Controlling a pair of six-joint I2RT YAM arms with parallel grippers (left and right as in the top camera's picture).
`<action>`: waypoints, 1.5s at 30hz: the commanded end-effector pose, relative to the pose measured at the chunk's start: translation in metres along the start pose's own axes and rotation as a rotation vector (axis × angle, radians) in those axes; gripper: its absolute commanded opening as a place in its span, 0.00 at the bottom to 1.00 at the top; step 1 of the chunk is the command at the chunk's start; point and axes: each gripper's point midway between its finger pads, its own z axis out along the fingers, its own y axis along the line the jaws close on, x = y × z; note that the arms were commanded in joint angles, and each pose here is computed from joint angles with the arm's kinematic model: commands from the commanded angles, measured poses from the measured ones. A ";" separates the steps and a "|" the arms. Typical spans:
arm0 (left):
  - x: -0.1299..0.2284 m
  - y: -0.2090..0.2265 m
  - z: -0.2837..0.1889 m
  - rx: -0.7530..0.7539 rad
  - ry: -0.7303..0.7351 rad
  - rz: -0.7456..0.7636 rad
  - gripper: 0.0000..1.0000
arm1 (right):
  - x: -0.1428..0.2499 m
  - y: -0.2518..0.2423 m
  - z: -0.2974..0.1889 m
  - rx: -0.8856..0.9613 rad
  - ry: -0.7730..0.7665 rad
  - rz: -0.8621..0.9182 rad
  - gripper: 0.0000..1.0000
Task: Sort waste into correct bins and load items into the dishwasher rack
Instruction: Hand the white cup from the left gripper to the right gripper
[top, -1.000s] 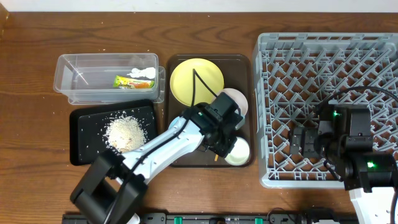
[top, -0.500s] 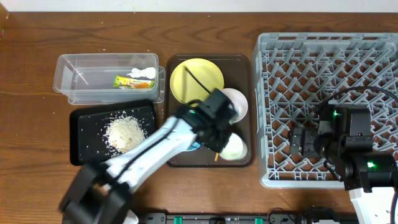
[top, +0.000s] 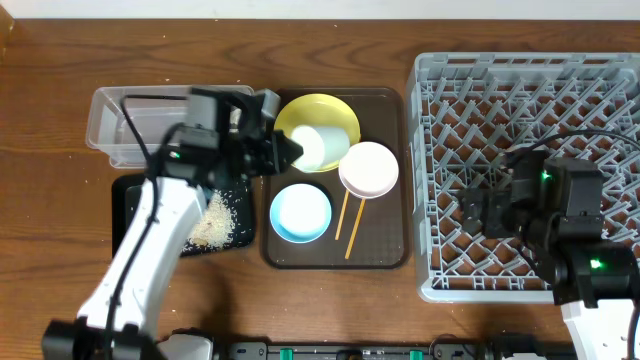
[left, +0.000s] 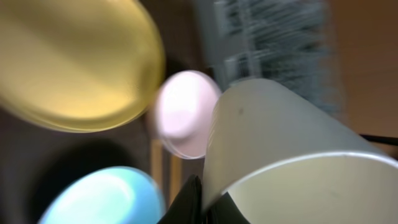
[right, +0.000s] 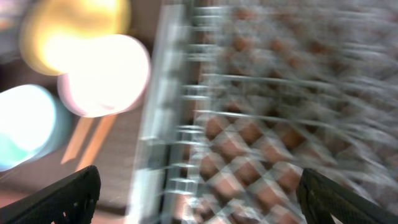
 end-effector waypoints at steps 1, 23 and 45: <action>0.008 -0.052 -0.016 0.449 0.142 -0.073 0.06 | 0.001 0.067 -0.009 -0.421 0.004 -0.153 0.99; 0.053 -0.095 0.013 0.574 0.351 -0.042 0.06 | -0.028 0.165 -0.005 -1.196 -0.134 -0.361 0.99; 0.058 -0.100 0.016 0.576 0.373 -0.052 0.06 | -0.029 0.179 -0.009 -1.223 -0.129 -0.375 0.73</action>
